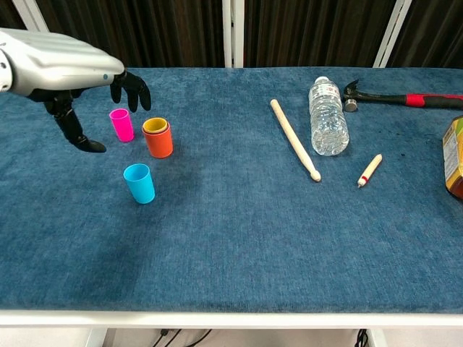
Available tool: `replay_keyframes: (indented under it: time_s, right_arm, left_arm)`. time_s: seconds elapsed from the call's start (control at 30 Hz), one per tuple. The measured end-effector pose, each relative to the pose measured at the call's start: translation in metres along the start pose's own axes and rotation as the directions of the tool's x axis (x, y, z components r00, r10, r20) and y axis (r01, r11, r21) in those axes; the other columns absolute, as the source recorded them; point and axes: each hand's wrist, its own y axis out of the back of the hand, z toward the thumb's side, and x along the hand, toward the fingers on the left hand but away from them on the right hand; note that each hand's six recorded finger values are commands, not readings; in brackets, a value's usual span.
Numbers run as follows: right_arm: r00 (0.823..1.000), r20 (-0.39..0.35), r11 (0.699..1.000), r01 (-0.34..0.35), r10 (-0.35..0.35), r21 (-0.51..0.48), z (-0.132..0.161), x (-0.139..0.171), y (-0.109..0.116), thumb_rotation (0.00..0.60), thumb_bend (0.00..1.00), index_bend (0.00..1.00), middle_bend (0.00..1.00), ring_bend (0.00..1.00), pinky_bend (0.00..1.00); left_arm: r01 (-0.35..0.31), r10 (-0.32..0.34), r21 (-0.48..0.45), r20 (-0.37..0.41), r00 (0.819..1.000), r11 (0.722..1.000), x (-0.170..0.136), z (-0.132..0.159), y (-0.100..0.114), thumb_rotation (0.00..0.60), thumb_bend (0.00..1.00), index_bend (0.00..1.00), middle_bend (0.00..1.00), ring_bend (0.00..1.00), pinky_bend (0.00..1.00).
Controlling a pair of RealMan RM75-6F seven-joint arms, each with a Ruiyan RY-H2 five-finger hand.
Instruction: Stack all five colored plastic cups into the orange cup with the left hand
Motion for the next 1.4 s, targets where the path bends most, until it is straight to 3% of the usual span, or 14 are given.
replay_keyframes:
  time_s: [0.4,0.8,1.4]
  right_arm:
    - [1.000,0.024,1.000,-0.002,0.002,0.007,-0.004,0.006,-0.001,0.600,0.33,0.00,0.00,0.00,0.00]
    - [0.999,0.031,1.000,-0.018,0.018,0.006,-0.007,0.009,-0.007,0.600,0.33,0.00,0.00,0.00,0.00]
    - [0.999,0.044,1.000,-0.030,0.030,0.003,-0.013,0.010,-0.012,0.600,0.33,0.00,0.00,0.00,0.00]
  left_arm:
    - [0.023,-0.020,-0.048,0.064,0.998,0.999,-0.003,0.017,-0.045,0.600,0.21,0.23,0.27,0.25,0.13]
    - [0.032,-0.026,-0.064,0.092,0.995,0.997,0.009,0.025,-0.058,0.600,0.21,0.27,0.29,0.30,0.15]
    - [0.015,-0.010,-0.057,0.087,0.996,0.998,0.020,0.024,-0.064,0.600,0.25,0.47,0.48,0.50,0.20]
